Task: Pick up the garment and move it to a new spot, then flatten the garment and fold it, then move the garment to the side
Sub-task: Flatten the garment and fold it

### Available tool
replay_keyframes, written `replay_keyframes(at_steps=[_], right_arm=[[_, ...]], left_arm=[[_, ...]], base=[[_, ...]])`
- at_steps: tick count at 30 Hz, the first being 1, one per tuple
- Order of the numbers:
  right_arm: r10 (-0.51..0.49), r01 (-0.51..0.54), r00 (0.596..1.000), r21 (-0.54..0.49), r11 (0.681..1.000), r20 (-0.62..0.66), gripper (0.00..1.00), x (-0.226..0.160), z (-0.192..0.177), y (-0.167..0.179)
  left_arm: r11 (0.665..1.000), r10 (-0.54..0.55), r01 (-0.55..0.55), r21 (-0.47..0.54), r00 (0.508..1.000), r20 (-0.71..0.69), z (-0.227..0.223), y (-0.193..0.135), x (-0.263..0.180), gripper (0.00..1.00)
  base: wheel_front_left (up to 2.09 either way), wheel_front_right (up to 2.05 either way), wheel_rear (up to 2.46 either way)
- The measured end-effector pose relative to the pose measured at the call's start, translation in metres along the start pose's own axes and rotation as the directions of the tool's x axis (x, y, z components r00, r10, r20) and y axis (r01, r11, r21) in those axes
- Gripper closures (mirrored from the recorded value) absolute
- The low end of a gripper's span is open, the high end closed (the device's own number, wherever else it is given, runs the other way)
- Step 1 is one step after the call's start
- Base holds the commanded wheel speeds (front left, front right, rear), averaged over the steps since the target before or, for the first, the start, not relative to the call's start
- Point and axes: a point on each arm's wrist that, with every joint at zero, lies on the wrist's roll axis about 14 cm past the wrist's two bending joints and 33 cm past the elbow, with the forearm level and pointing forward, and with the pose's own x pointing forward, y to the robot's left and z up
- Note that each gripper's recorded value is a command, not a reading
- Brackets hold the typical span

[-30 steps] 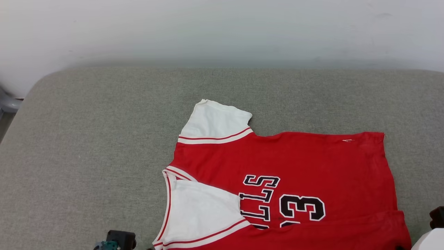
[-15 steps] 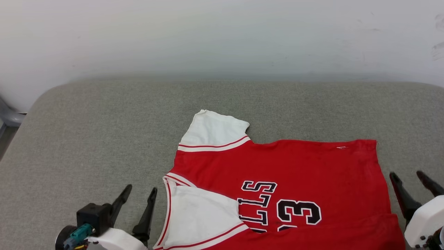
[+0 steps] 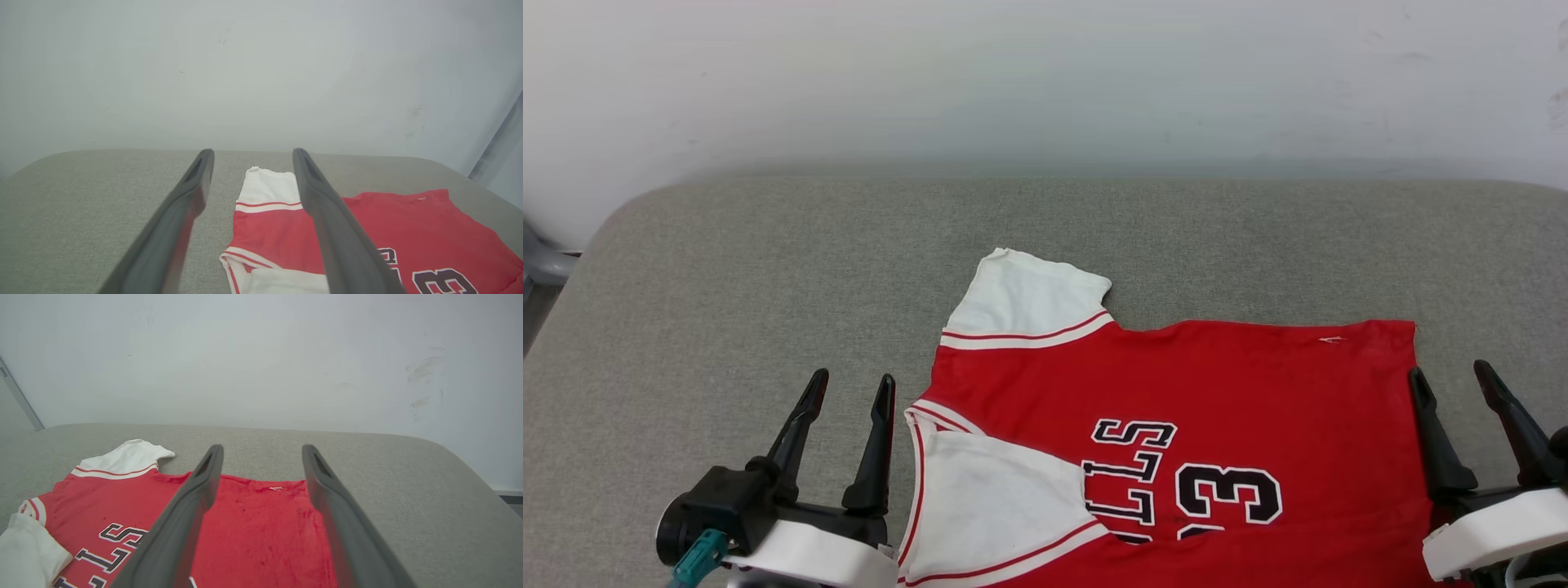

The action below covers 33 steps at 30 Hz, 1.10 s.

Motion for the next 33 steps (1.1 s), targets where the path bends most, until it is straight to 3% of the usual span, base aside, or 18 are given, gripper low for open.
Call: replay_keyframes(at_steps=[14,24,27,28,33], right_arm=[[-0.007,0.007,1.000,0.034,0.999,0.006,0.00,0.003,-0.013,0.005],[-0.021,0.022,1.000,0.030,0.999,-0.013,0.00,0.019,-0.022,0.000],[-0.027,0.027,0.999,0.032,0.999,-0.023,0.00,0.026,-0.027,-0.001],[-0.044,0.045,0.998,0.042,0.998,-0.036,0.00,0.029,-0.034,-0.003],[-0.087,0.090,0.995,0.054,0.994,-0.051,0.00,0.035,-0.046,-0.012]], left_arm=[[0.999,-0.030,0.030,0.022,0.999,-0.034,-0.022,-0.004,0.005,0.00],[0.977,-0.163,0.178,0.121,0.979,-0.122,-0.047,-0.006,0.068,0.00],[0.961,-0.198,0.234,0.145,0.954,-0.223,-0.065,-0.003,0.096,0.00],[0.943,-0.232,0.292,0.160,0.921,-0.314,-0.078,-0.002,0.125,0.00],[0.906,-0.248,0.402,0.131,0.756,-0.606,-0.129,0.003,0.159,0.00]], base=[[0.00,0.00,0.00],[0.00,0.00,0.00],[0.00,0.00,0.00],[0.00,0.00,0.00],[0.00,0.00,0.00]])
